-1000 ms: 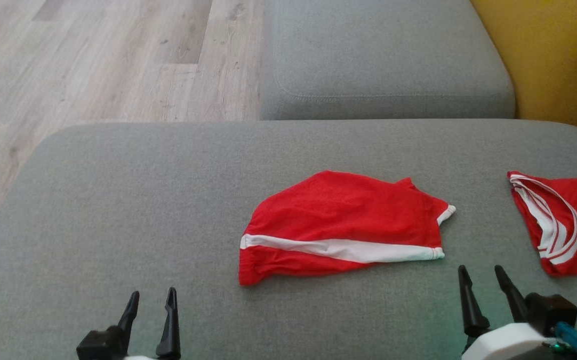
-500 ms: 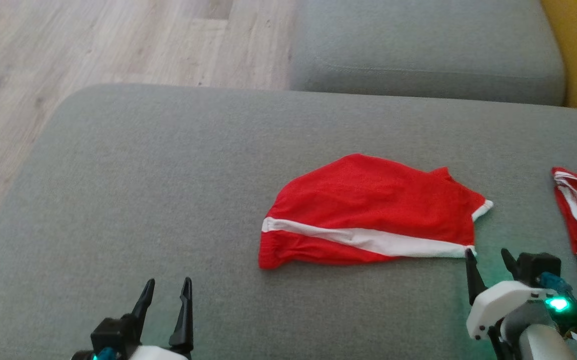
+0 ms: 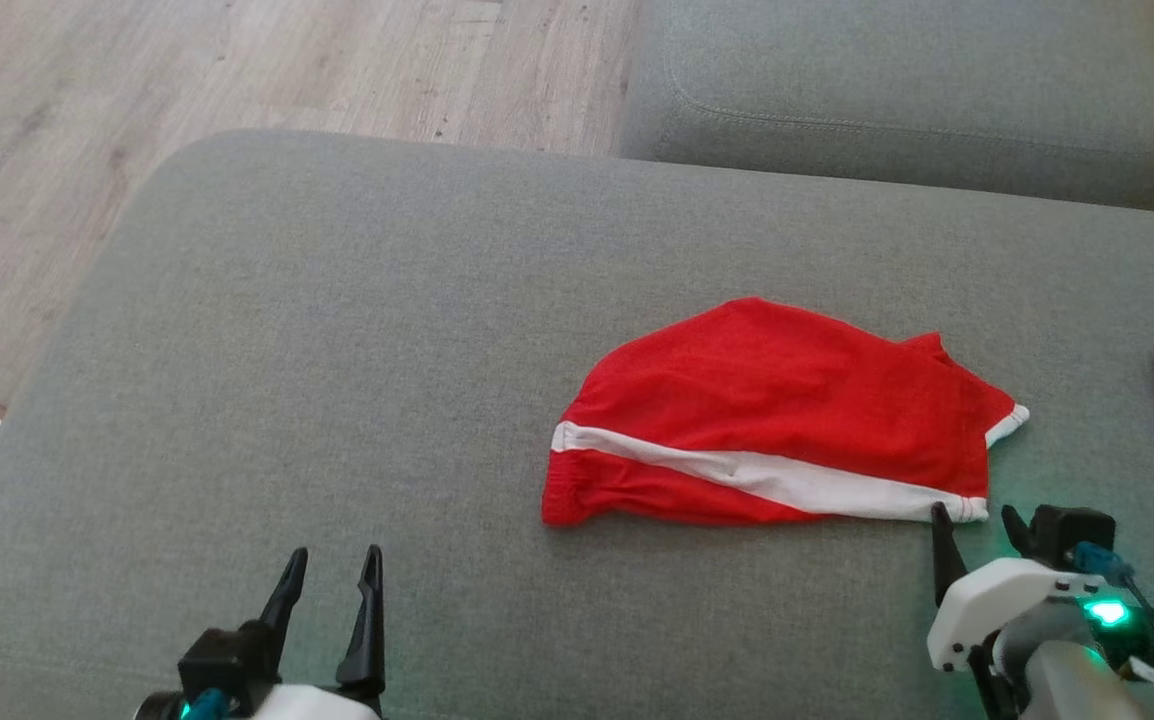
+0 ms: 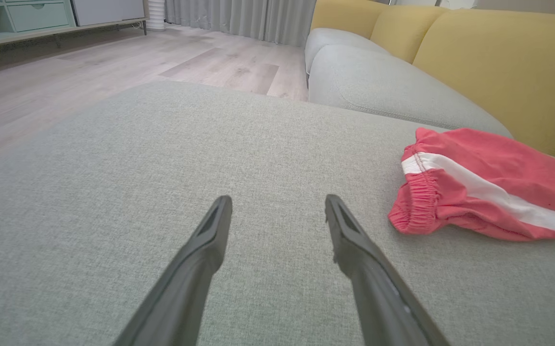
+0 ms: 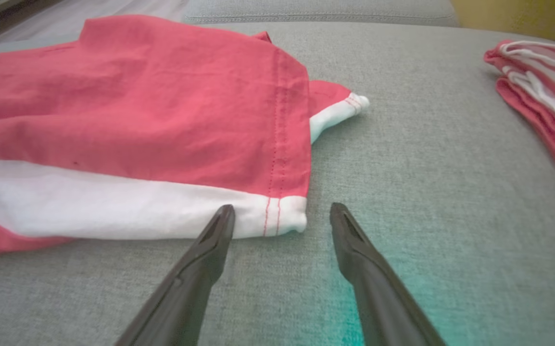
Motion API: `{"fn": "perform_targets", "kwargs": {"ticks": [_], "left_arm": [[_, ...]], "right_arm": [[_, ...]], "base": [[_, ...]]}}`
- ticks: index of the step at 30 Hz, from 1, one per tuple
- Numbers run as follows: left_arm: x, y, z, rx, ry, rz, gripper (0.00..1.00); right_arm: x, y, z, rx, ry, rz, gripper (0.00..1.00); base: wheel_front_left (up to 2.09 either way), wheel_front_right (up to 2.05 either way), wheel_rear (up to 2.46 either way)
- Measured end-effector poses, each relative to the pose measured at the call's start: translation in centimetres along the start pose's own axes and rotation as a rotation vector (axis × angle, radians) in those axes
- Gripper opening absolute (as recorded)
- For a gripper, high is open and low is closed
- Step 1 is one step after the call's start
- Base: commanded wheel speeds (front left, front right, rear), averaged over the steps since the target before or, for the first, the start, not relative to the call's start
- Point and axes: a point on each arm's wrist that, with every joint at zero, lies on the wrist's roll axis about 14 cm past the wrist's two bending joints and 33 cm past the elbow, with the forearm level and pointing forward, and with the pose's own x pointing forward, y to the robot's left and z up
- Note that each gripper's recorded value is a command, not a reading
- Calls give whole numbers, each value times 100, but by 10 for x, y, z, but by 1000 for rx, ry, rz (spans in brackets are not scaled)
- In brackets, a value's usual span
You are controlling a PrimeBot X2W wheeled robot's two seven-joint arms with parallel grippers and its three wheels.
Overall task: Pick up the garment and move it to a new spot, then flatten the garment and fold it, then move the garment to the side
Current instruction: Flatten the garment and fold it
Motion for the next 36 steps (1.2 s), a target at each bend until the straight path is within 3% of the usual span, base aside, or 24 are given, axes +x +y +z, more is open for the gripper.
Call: {"fn": "perform_targets", "kwargs": {"ticks": [7, 8, 10, 11, 14, 16, 21, 28, 30, 36], "left_arm": [[1, 0, -2, 4, 15, -2, 100], [1, 0, -2, 6, 17, 1, 100], [2, 1, -2, 9, 21, 0, 100], [2, 1, -2, 10, 23, 0, 100], [3, -1, -3, 11, 28, -4, 100], [4, -4, -4, 11, 32, -16, 100], [10, -20, -3, 13, 36, -80, 100], [42, -82, 3, -79, 72, -264, 100], [52, -105, -10, -133, 154, -328, 100], [63, -133, -30, -186, 262, -418, 100]], "right_arm": [[5, 7, -6, 3, 23, 21, 100], [6, 8, -4, 4, 19, 23, 96], [9, 10, -2, 3, 18, 30, 74], [10, 11, -1, 3, 17, 33, 55], [13, 12, 0, 6, 21, 34, 27], [13, 11, 2, 7, 13, 33, 0], [12, 5, 7, 11, -8, 18, 0], [9, -7, 28, 10, -97, -5, 0], [4, -9, 21, 7, -93, -6, 0], [-4, -13, 5, 13, -64, -13, 0]], "base": [[0, 0, 0], [0, 0, 0], [0, 0, 0], [0, 0, 0], [0, 0, 0], [0, 0, 0], [0, 0, 0], [0, 0, 0], [0, 0, 0], [0, 0, 0]]}}
